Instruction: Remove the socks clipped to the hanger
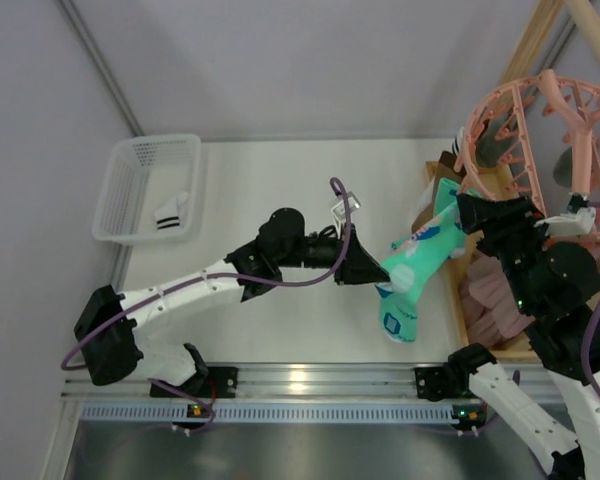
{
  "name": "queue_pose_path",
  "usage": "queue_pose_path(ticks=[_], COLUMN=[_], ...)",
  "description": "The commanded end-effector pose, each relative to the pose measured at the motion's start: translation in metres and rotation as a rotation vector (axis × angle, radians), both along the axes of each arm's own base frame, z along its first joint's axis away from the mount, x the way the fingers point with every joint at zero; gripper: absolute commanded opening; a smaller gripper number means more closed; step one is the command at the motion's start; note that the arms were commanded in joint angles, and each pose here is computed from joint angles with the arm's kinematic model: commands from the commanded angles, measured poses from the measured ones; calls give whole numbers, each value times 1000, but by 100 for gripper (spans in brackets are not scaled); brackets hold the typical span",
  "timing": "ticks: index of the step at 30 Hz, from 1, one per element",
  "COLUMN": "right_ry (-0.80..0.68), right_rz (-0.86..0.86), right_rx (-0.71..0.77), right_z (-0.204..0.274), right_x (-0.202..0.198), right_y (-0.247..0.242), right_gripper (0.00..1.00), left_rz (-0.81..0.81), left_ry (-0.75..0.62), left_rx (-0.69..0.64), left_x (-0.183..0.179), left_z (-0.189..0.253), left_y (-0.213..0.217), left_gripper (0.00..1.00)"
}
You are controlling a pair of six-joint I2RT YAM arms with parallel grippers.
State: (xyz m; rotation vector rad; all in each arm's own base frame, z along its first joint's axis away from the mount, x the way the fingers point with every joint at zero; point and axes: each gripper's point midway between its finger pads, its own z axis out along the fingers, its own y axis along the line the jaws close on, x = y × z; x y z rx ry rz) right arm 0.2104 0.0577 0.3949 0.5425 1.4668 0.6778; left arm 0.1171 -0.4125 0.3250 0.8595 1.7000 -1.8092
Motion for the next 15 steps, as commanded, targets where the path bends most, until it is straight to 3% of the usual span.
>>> queue_pose_path(ticks=[1,2,4,9,11,15], right_ry=[124,160,174,167,195,283], right_rz=[-39,-27,-2,33,23,-22], right_rx=[8,-23,-42,-60,-62,-47], right_z=[6,3,12,17,12,3], right_x=[1,7,5,-1,-2,-3], right_y=[-5,-1,2,6,4,-2], right_gripper=[69,74,99,100,99,100], left_rz=[198,235,356,477,590,684], left_ry=[-93,-129,-189,-288,-348,-420], left_rx=[-5,29,74,149,202,262], left_x=[23,27,41,54,71,72], left_z=[-3,-10,-18,-30,-34,-38], left_y=[4,7,6,8,12,10], left_gripper=[0,0,0,0,0,0])
